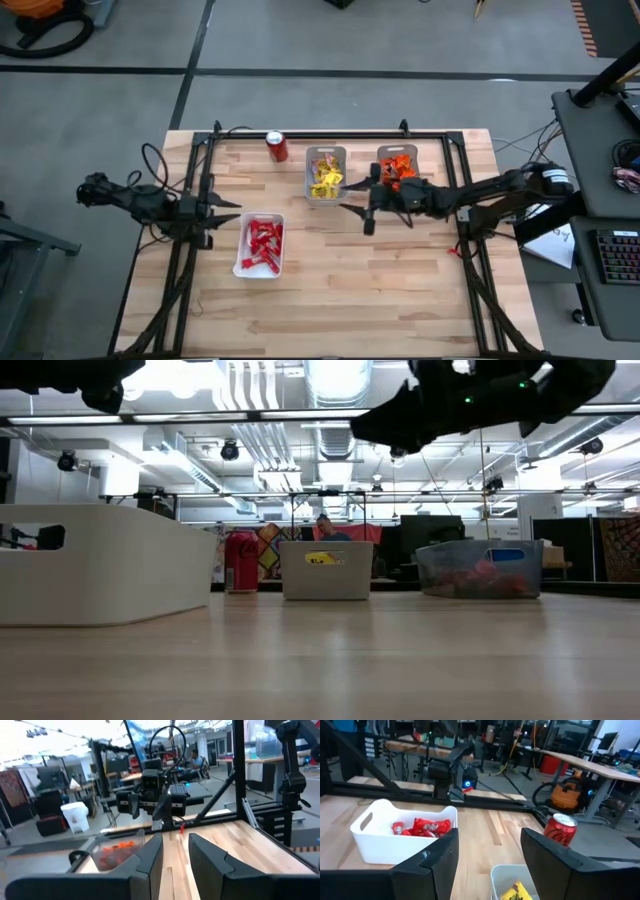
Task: Sort candy
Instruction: Return to Home Position
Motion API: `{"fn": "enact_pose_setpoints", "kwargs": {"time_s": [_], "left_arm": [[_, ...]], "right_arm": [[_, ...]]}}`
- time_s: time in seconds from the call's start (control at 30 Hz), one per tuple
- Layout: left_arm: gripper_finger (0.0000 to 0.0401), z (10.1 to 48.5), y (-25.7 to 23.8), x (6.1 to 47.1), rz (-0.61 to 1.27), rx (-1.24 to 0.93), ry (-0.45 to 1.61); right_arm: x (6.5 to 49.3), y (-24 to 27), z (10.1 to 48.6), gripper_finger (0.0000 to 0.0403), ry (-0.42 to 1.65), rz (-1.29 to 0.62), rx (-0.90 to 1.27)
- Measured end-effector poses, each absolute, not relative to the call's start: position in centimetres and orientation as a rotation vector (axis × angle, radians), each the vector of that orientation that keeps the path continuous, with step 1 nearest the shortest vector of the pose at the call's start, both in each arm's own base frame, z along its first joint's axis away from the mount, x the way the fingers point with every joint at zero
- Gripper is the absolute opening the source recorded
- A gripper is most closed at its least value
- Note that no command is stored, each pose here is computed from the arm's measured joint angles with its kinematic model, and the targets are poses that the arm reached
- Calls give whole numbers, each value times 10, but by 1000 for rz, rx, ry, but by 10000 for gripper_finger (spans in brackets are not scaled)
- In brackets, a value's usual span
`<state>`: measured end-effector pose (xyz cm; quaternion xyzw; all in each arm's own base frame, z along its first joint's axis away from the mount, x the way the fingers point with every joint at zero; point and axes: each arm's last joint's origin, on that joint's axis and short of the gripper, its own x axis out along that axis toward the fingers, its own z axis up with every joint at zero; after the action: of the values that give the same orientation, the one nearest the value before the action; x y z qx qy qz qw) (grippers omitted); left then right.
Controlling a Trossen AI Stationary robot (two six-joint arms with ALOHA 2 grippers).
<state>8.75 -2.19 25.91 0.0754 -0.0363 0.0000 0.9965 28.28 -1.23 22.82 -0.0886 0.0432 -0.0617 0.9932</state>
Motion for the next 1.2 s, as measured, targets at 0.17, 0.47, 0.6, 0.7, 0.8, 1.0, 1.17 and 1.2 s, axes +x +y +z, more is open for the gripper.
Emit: {"fn": "enact_pose_setpoints", "kwargs": {"time_s": [0.17,0.47,0.6,0.7,0.8,1.0,1.17,1.2], "left_arm": [[77,249,-19,80,6,167,-110],[77,238,-16,71,12,151,-167],[77,237,-16,72,12,153,-162],[77,237,-16,72,12,153,-162],[77,237,-16,72,12,153,-163],[77,233,-16,73,10,148,-151],[77,228,-17,75,8,139,-139],[77,227,-17,76,7,136,-135]], "right_arm": [[260,-13,231,205,55,-130,-170],[221,-13,230,205,1,-151,-140],[204,-13,227,205,-25,-168,-127],[192,-13,221,205,-33,-192,-121],[179,-13,216,205,-52,-209,-113],[158,-12,208,205,-99,-215,-88],[144,-12,200,205,-132,-238,-79],[142,-12,199,205,-139,-239,-77]]}}
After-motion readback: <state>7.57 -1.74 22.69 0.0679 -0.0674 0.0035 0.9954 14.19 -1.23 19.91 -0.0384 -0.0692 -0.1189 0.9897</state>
